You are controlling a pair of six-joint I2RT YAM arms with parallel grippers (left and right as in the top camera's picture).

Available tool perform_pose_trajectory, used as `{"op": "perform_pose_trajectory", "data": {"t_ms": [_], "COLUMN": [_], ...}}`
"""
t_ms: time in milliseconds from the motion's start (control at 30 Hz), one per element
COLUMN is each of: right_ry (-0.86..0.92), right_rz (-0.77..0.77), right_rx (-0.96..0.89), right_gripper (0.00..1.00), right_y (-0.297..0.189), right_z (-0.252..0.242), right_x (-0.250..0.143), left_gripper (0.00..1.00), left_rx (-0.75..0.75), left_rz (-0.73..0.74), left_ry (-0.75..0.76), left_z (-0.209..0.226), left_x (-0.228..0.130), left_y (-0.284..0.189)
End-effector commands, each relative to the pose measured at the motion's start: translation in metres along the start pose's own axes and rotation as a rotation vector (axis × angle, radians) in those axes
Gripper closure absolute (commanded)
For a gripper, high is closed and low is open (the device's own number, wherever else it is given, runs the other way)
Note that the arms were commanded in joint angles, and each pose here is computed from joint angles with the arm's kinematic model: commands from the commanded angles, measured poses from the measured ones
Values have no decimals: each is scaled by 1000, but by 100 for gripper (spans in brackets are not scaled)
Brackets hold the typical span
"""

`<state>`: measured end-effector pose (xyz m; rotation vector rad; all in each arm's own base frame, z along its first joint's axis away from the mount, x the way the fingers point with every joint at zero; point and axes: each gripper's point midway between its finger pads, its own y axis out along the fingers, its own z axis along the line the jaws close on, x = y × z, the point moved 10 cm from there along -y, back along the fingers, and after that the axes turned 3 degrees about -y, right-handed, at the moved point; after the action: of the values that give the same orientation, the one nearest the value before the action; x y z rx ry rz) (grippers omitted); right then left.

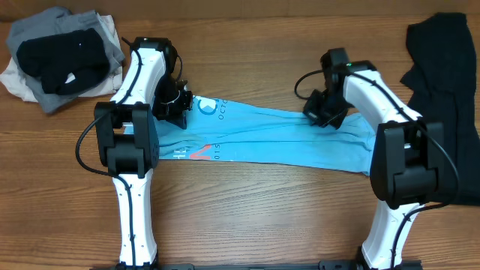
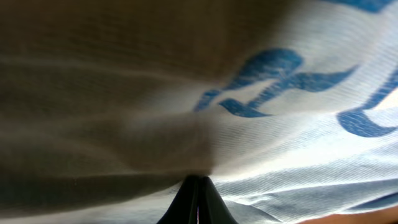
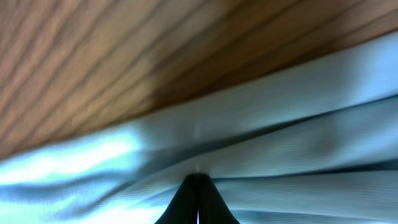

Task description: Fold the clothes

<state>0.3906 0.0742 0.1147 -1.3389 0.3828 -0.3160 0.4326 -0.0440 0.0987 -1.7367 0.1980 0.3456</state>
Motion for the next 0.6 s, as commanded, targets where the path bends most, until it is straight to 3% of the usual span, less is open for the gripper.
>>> {"op": "perform_pose_trajectory", "data": {"t_ms": [0, 267, 567], "right_ry": [-85, -90, 5], "right_rz": [63, 17, -22], "right_rx": [41, -150, -206], "right_gripper": [95, 91, 91], "right_y": [12, 12, 5], "right_z": [14, 0, -34], "right_x": [-18, -21, 2], "left_gripper": [96, 94, 96], "left_rx": [34, 110, 88], "left_rz": [3, -21, -47], "left_ry": [3, -6, -81], "left_z": [3, 13, 46], "left_x": [1, 4, 10], "left_y": [3, 2, -2]}}
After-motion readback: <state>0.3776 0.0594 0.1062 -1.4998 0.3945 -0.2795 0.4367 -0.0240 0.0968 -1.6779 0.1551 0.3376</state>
